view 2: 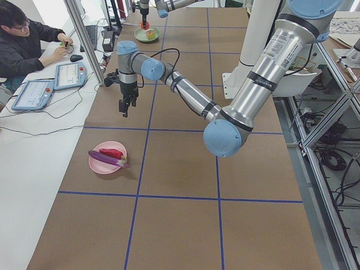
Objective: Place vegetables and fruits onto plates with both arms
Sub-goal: 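Release the pomegranate beside the peach and lift the right gripper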
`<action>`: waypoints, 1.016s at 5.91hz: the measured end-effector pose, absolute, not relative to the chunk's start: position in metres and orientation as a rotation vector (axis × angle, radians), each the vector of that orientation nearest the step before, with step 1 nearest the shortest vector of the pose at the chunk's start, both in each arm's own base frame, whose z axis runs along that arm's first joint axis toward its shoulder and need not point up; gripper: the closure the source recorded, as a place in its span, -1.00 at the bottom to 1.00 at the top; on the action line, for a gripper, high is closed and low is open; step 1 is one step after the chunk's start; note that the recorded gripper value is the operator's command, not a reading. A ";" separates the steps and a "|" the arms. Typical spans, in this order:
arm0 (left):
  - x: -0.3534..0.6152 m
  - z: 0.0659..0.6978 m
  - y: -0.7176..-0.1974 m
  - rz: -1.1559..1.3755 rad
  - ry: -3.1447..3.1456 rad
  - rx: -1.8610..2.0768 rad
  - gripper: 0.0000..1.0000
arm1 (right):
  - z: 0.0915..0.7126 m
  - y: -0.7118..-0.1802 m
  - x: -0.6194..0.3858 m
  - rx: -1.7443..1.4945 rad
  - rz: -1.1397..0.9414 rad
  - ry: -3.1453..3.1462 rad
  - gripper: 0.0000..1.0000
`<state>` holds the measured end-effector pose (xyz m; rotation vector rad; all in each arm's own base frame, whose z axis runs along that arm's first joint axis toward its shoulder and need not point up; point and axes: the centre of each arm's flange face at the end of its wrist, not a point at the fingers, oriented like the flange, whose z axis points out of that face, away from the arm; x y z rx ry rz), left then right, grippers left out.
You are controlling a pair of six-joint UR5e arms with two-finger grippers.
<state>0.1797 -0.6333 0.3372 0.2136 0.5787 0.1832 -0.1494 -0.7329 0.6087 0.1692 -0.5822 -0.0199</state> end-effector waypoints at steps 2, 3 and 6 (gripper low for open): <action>0.179 0.338 -0.635 0.181 0.576 0.212 -1.00 | 0.601 -0.731 -0.146 0.157 -0.027 -0.637 -1.00; 0.176 0.339 -0.636 0.178 0.575 0.213 -1.00 | 0.582 -0.733 -0.131 0.156 -0.017 -0.666 -1.00; 0.124 0.362 -0.646 0.256 0.550 0.236 -1.00 | 0.475 -0.679 -0.054 0.101 -0.020 -0.720 -1.00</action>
